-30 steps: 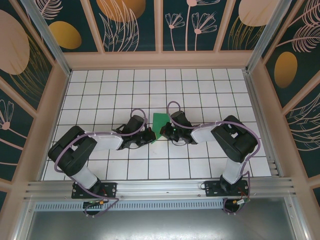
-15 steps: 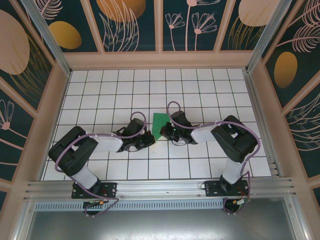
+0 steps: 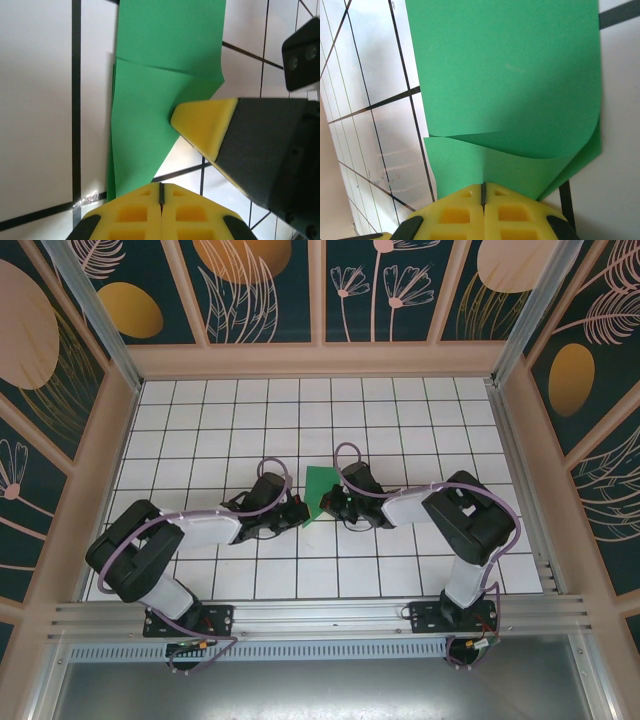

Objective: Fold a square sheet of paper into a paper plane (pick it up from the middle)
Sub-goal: Third fold the triangle at the center of the table.

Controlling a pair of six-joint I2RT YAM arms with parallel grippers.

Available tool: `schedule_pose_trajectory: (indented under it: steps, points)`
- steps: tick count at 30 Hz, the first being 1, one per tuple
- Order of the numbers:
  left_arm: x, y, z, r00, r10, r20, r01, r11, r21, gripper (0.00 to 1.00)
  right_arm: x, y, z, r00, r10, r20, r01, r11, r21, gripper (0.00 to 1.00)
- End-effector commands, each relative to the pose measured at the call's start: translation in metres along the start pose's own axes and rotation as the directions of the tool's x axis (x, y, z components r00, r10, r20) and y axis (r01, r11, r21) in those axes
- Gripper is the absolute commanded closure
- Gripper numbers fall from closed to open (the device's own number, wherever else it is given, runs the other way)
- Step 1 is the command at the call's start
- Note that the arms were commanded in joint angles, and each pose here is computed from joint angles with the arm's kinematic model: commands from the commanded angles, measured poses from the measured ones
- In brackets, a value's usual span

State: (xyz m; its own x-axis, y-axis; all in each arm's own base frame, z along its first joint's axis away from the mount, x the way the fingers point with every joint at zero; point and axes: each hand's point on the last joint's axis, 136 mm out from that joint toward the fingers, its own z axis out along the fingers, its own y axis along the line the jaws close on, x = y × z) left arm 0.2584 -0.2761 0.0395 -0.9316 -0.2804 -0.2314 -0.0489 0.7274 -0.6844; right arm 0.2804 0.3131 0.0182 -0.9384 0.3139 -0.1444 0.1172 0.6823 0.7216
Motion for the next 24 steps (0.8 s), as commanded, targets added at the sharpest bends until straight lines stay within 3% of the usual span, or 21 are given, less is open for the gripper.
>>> schedule_pose_trajectory:
  steps: [1,11,19,24]
  points:
    - [0.004,0.015,0.008,1.0,0.001,-0.019,-0.003,0.997,-0.075,0.98,0.022,-0.042,0.003,0.997,0.047,-0.057,-0.039,0.99,0.134,1.0]
    - [0.029,0.038,0.017,0.993,-0.034,-0.114,0.022,0.994,-0.111,1.0,0.018,-0.034,0.001,0.998,0.023,-0.058,-0.017,0.993,0.114,1.0]
    - [0.034,0.056,0.017,0.991,-0.032,-0.126,0.01,0.984,-0.178,1.0,0.005,0.03,-0.017,0.984,-0.178,-0.019,0.178,0.984,-0.033,1.0]
    - [0.033,0.056,0.017,0.992,-0.024,-0.128,0.001,0.983,-0.183,1.0,0.015,0.029,-0.009,0.979,-0.199,-0.041,0.199,0.98,-0.005,1.0]
